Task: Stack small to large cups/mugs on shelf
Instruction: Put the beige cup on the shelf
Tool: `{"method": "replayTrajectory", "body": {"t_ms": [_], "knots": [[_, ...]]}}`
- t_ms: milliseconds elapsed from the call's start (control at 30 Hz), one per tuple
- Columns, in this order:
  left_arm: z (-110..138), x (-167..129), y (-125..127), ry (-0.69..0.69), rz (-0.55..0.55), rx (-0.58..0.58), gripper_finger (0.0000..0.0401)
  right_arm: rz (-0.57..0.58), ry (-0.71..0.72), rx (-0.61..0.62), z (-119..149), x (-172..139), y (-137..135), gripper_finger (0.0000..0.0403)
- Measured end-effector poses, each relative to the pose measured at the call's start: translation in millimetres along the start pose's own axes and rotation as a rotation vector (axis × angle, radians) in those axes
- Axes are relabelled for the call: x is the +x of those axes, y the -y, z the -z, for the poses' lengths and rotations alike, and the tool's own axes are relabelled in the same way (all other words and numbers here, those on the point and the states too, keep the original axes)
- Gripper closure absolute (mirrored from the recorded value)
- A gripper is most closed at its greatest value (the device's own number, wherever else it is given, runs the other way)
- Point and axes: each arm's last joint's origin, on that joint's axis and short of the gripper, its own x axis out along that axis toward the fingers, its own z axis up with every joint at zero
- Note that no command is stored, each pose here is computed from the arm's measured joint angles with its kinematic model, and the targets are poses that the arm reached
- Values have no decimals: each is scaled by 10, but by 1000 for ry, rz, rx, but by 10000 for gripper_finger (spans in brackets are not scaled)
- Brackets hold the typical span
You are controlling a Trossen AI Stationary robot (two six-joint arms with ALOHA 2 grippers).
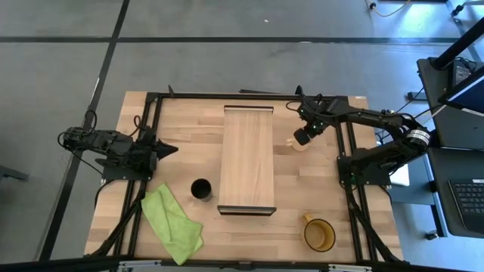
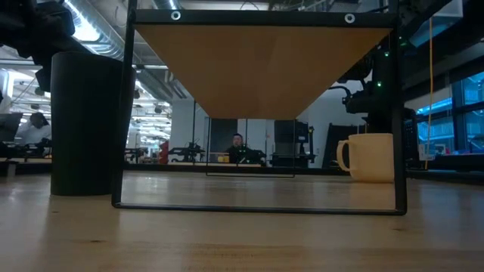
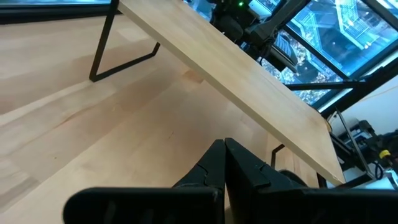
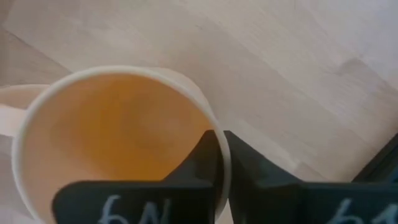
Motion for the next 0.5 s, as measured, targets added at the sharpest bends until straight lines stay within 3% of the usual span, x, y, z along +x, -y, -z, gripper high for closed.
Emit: {"method": "replayTrajectory", "body": {"t_ms": [233,400,500], "knots": [[-1,0,0,2,-1,-5,401,14,-28,-13,-96,-310,-25,393],[-1,0,0,2,-1,-6,401,-31,-72,-10,-152,-779,-98,390],[-1,0,0,1,-1,-8,401,-90,-28,-4,-192,-1141,-204,393]]}}
